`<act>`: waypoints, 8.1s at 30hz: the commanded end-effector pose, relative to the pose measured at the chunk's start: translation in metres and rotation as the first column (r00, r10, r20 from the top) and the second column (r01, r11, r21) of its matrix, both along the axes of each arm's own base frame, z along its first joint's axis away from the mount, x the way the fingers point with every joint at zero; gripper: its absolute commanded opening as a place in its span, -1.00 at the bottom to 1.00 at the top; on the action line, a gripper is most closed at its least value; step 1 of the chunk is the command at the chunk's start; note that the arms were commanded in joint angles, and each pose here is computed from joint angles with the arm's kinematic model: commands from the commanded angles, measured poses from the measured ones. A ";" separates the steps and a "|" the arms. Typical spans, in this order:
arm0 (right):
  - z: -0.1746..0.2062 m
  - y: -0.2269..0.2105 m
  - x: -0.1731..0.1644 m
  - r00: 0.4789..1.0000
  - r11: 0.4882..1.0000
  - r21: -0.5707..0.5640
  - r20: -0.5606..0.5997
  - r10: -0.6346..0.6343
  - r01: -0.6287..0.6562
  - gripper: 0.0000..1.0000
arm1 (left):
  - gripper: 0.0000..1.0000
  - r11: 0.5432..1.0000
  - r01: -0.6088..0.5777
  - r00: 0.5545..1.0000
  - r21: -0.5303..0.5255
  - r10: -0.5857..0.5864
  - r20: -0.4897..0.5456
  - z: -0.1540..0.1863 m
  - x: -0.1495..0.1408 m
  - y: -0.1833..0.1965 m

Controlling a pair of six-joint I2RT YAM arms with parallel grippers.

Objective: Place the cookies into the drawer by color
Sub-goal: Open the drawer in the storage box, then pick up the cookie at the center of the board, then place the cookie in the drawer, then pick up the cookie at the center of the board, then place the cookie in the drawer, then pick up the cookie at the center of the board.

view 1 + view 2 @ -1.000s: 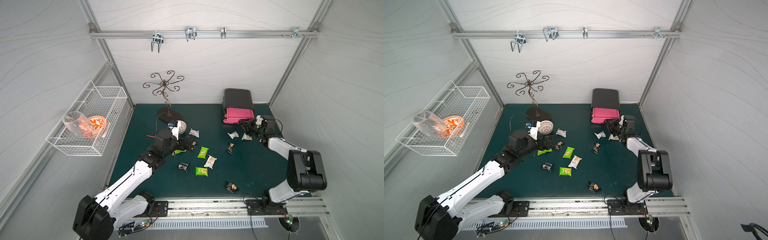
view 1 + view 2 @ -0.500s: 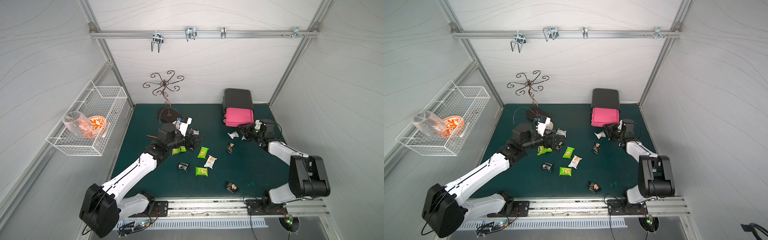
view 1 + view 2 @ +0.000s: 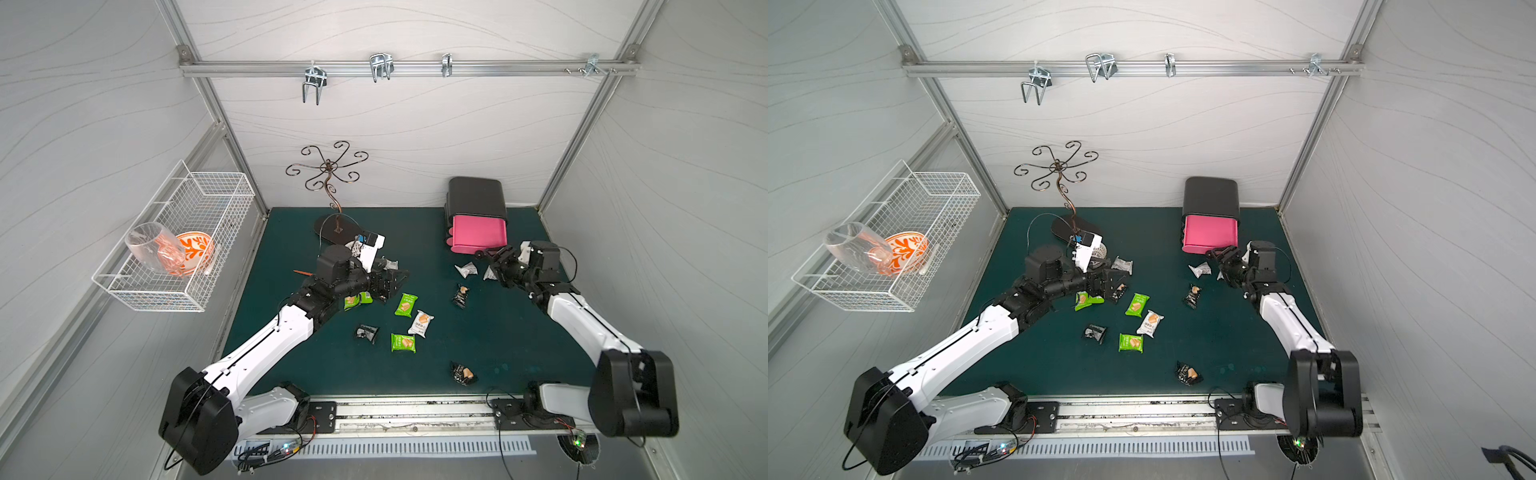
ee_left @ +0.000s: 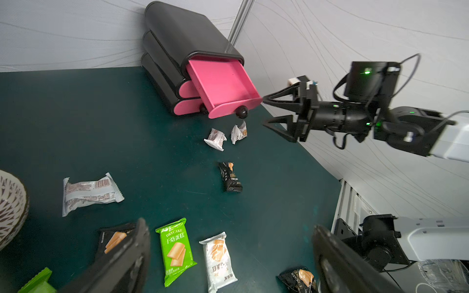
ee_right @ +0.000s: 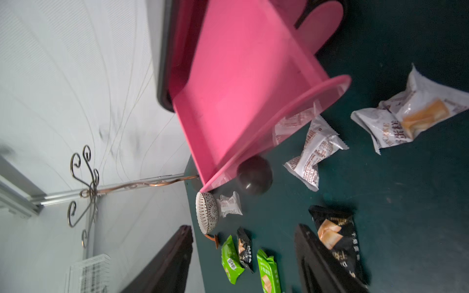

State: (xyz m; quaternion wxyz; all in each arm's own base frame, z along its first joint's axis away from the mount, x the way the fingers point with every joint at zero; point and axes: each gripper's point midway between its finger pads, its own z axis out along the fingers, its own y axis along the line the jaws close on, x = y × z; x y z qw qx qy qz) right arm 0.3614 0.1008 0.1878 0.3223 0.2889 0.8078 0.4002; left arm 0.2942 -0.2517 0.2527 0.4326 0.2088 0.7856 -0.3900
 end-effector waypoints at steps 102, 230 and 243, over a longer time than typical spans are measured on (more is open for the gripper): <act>0.061 0.056 0.027 0.875 0.611 -0.700 -0.040 0.483 -0.369 -0.36 | 0.99 0.998 0.033 0.998 0.061 -0.036 0.052 0.015 0.008 -0.025; 0.020 0.184 -0.094 0.597 0.470 -0.540 -0.077 0.799 -0.698 -0.16 | 0.99 0.882 -0.388 0.921 0.269 0.381 0.082 -0.002 -0.001 0.061; -0.084 0.332 -0.160 0.201 0.105 -0.433 -0.182 0.963 -0.895 -0.12 | 0.99 0.768 -0.527 0.843 0.365 0.527 0.109 -0.012 -0.061 0.148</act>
